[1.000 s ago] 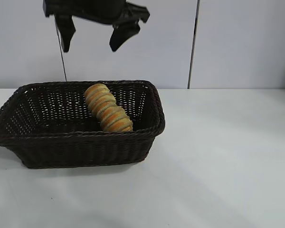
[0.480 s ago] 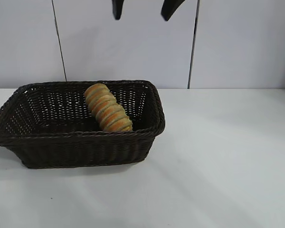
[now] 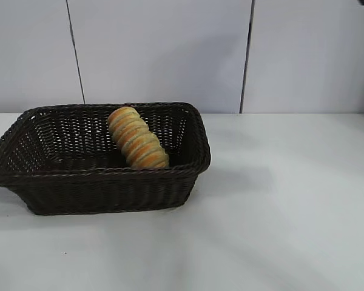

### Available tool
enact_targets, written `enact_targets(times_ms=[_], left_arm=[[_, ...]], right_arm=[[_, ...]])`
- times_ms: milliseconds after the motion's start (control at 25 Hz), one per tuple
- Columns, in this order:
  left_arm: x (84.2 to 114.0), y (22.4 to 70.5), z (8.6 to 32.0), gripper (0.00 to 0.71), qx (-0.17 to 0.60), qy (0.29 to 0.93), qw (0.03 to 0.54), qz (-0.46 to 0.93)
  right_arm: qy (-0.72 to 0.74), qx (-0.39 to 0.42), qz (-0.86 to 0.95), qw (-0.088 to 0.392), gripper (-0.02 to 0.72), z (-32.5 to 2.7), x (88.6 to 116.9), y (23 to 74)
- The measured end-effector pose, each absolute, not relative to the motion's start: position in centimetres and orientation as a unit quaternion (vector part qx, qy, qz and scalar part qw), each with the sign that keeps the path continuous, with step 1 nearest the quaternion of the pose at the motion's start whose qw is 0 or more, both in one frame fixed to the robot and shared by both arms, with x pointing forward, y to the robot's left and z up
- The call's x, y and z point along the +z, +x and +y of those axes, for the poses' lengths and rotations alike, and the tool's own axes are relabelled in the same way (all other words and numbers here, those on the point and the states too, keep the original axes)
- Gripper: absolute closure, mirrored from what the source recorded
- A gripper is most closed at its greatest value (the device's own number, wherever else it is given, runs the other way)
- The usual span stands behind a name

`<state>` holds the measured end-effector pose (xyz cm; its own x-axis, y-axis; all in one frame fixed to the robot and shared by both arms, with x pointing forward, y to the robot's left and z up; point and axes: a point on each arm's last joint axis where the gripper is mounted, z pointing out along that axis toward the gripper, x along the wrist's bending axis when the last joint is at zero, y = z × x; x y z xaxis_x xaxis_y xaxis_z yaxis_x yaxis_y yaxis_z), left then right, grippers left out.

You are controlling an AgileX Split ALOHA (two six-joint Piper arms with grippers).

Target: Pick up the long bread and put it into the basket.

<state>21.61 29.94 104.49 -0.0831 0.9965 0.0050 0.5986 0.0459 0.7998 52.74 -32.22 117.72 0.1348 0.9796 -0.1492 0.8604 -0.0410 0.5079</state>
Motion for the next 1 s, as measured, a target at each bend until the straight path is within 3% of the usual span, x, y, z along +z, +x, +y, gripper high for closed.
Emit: enact_targets(times_ms=[200,320,440,560,720,1000], left_arm=[[104.5,21.6,29.9,0.053,0.330,0.606,0.301,0.658],[104.5,21.6,29.9,0.053,0.330,0.606,0.301,0.658],[104.5,21.6,29.9,0.053,0.330,0.606,0.301,0.658],[104.5,21.6,29.9,0.053,0.330,0.606,0.301,0.658],[104.5,21.6,29.9,0.053,0.330,0.606,0.301,0.658],[104.5,21.6,29.9,0.053,0.330,0.606,0.301,0.658]], right_arm=[[0.705,0.158,0.639,0.264,0.081,-31.9,119.9,50.2],[0.694,0.203,0.624,0.296,0.081,-31.7,122.8,46.3],[0.670,0.270,0.597,0.348,0.081,-31.4,126.3,39.7],[0.641,0.322,0.571,0.399,0.081,-31.2,127.6,32.1],[0.619,0.346,0.541,0.453,0.081,-31.3,124.3,23.0],[0.609,0.381,0.516,0.466,0.081,-31.1,114.6,16.6]])
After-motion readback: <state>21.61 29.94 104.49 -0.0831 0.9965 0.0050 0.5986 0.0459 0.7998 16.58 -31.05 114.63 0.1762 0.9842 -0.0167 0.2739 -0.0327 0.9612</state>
